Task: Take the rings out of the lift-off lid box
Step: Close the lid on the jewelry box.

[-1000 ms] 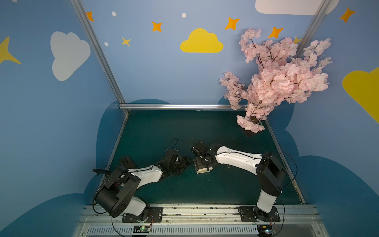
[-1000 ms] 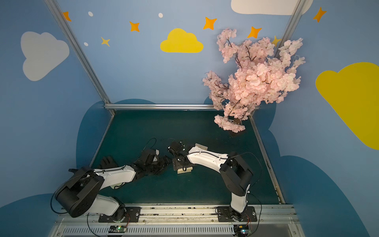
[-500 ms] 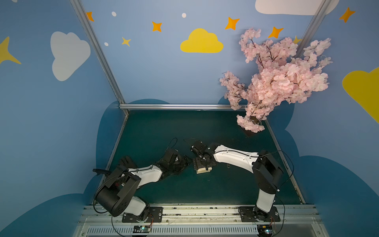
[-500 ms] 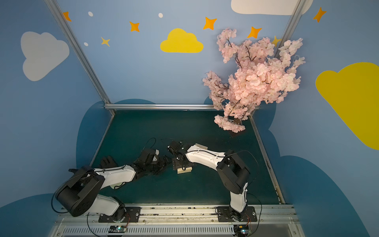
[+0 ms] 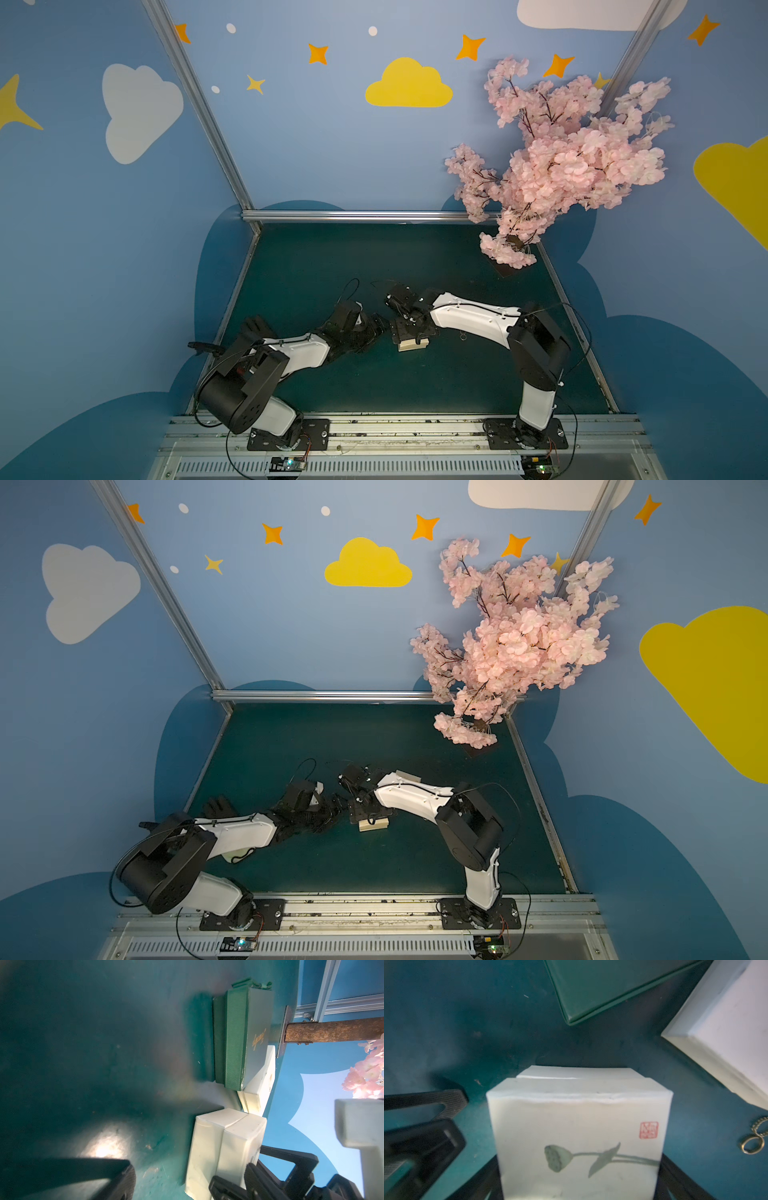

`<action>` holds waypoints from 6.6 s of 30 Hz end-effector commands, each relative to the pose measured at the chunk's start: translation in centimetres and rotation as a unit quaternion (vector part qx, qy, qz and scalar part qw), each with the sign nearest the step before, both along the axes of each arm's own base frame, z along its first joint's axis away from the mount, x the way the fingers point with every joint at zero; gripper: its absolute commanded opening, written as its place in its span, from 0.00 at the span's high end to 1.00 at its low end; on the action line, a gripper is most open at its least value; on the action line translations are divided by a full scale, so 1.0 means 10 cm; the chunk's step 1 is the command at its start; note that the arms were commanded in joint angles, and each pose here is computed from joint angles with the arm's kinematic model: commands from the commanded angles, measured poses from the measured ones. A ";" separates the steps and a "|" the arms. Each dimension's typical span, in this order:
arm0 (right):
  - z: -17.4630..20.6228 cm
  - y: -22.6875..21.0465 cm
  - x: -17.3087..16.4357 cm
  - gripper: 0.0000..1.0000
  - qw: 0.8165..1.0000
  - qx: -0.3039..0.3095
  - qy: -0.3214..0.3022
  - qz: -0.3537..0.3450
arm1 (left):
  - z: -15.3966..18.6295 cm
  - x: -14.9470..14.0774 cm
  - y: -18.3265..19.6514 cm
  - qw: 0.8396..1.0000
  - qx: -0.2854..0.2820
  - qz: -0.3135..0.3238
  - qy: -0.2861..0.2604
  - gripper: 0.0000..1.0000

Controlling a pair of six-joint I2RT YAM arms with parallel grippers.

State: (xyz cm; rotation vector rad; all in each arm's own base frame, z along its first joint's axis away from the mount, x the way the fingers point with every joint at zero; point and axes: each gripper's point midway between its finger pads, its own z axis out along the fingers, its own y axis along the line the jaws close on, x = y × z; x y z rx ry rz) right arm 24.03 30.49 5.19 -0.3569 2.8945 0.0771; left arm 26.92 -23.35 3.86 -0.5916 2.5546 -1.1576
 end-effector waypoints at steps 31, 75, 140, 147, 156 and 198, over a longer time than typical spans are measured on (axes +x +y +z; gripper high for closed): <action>-0.01 0.03 0.04 0.07 1.000 -0.005 0.011 -0.015 | -0.75 -0.51 0.40 0.986 0.104 0.008 0.129 0.18; 0.12 0.15 0.02 0.05 0.999 0.029 -0.021 0.007 | -0.69 -0.51 0.40 0.989 0.096 0.009 0.116 0.13; 0.12 -0.18 0.03 0.16 0.960 0.272 -0.003 -0.062 | -0.28 -0.20 0.06 0.994 0.081 0.008 0.068 0.20; 0.10 -0.13 0.02 0.26 0.957 0.286 -0.003 -0.052 | -0.26 -0.13 -0.04 0.995 0.074 0.002 0.067 0.23; 0.09 -0.10 0.02 0.26 0.956 0.291 0.001 -0.045 | -0.25 -0.11 -0.05 0.995 0.075 0.008 0.067 0.27; 0.17 0.05 0.02 0.31 0.948 0.319 0.010 -0.019 | 0.06 0.09 -0.39 0.999 -0.003 -0.045 -0.013 0.43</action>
